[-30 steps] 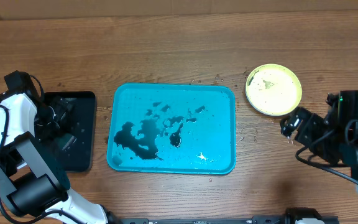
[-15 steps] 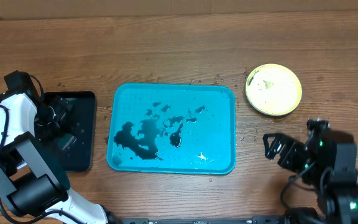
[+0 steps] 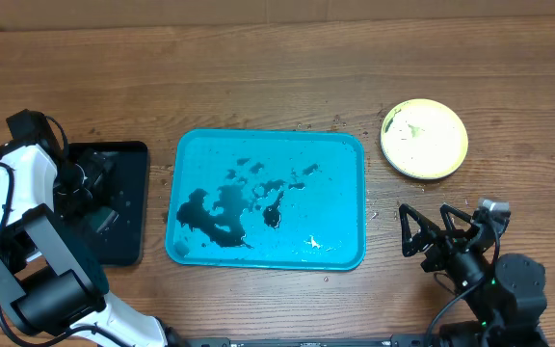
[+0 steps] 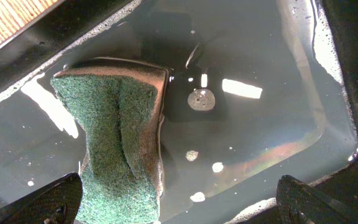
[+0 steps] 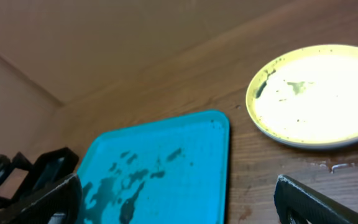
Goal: Clean dirty plates on tray and stack at the side
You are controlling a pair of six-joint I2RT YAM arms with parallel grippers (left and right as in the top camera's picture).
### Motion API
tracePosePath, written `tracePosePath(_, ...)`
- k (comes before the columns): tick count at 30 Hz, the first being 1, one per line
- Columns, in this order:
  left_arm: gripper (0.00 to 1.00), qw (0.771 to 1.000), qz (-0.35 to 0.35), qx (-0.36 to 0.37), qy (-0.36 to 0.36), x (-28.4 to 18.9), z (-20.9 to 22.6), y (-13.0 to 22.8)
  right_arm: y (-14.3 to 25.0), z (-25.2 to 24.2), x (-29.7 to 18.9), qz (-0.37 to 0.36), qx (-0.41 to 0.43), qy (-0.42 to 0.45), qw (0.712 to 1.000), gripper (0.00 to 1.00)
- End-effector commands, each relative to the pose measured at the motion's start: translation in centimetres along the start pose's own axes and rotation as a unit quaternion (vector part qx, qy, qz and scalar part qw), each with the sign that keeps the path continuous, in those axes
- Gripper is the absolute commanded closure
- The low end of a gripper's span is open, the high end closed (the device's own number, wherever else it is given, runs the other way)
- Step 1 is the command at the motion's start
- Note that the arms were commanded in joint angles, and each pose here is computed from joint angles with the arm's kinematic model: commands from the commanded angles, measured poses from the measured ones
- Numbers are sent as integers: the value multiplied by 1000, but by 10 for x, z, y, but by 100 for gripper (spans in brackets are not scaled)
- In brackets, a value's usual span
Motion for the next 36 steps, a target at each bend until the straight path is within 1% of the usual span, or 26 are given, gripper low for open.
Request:
tracePosePath(1, 0, 1000, -2, 2, 2, 0, -1, -5, 4, -10, 4, -40, -14, 3, 999, 0)
tracePosePath(4, 0, 1000, -2, 2, 2, 0, -1, -5, 7, -16, 9, -71, -20, -2, 997, 0)
tracePosePath(9, 0, 1000, -3, 2, 2, 0, -1, -5, 12, -24, 18, -104, -27, -16, 994, 0)
tracePosePath(15, 0, 1000, -3, 2, 2, 0, -1, -5, 16, -30, 22, -133, -35, -22, 990, 0)
tracePosePath(23, 0, 1000, -3, 2, 2, 0, -1, -5, 20, -37, 25, -150, -45, -22, 987, 0)
tracePosePath(29, 0, 1000, -3, 2, 2, 0, -1, -5, 15, -47, 23, -173, -41, 22, 984, 0)
tracePosePath(35, 0, 1000, -2, 2, 2, 0, -1, -5, 13, -52, 22, -176, -115, 50, 976, 0)
tracePosePath(36, 0, 1000, -2, 2, 2, 0, -1, -5, 12, -54, 21, -177, -138, 60, 972, 0)
Point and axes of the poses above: each gripper's point midway between its finger pads, its own x axis out along the fingers, its own z axis along the line the jaws close on, y = z × x, the point moved 6 cm from there along -x, back along the fingers, and after that the axes turned 4 degrees about x, right-handed, at the moved point
